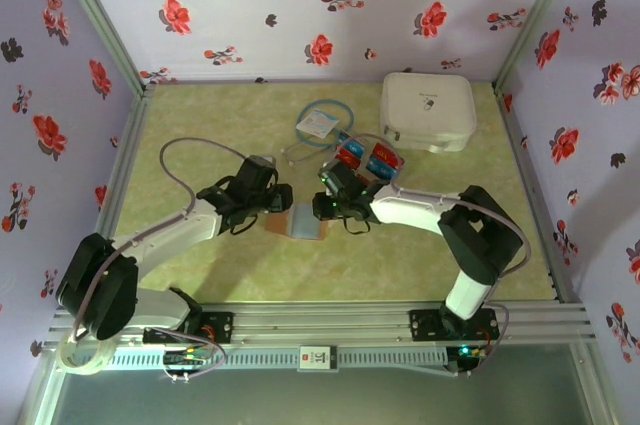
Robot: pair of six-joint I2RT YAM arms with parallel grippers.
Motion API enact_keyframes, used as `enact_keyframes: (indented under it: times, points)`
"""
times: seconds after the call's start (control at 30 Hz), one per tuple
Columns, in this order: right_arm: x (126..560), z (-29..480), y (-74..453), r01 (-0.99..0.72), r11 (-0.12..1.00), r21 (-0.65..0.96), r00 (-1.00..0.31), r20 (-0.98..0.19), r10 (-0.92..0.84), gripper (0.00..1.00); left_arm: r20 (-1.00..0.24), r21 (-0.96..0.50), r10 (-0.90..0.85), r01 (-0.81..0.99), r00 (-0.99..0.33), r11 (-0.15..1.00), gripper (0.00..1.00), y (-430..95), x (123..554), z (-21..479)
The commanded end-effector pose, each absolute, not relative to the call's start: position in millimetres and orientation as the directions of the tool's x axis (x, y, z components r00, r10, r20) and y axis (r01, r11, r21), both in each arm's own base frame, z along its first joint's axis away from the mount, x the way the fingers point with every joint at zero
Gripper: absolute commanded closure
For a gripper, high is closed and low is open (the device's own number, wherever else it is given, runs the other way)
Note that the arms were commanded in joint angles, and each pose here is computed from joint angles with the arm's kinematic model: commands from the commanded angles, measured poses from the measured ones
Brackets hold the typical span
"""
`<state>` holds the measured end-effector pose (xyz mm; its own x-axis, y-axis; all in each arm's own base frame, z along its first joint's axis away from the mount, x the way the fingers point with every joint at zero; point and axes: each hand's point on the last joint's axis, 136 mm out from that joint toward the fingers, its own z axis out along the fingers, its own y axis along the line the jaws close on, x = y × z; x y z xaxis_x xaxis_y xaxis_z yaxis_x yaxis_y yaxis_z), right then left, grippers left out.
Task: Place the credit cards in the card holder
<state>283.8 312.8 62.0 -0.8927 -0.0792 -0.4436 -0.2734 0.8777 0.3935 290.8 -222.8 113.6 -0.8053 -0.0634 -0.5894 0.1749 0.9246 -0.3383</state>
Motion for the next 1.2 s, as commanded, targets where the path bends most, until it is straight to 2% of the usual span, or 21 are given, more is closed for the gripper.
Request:
enact_keyframes:
  times: [0.0, 0.27, 0.5, 1.17]
  points:
    - [286.3, 70.4, 310.3, -0.273, 0.867, 0.416, -0.895, -0.441, -0.07, 0.77, -0.556, -0.413, -0.083, 0.188, -0.827, 0.891, 0.48, -237.6, 284.7, 101.1]
    - [287.9, 67.2, 318.9, -0.271, 0.849, 0.453, -0.907, -0.416, -0.067, 0.76, -0.529, -0.422, -0.095, 0.165, -0.843, 0.891, 0.57, -230.3, 273.4, 71.3]
    - [290.2, 60.7, 329.3, -0.266, 0.837, 0.478, -0.918, -0.391, -0.069, 0.76, -0.503, -0.424, -0.111, 0.133, -0.857, 0.896, 0.6, -223.4, 265.0, 48.9]
    - [295.5, 49.2, 341.2, -0.26, 0.834, 0.487, -0.929, -0.362, -0.079, 0.76, -0.492, -0.433, -0.131, 0.112, -0.861, 0.894, 0.6, -217.9, 258.7, 28.2]
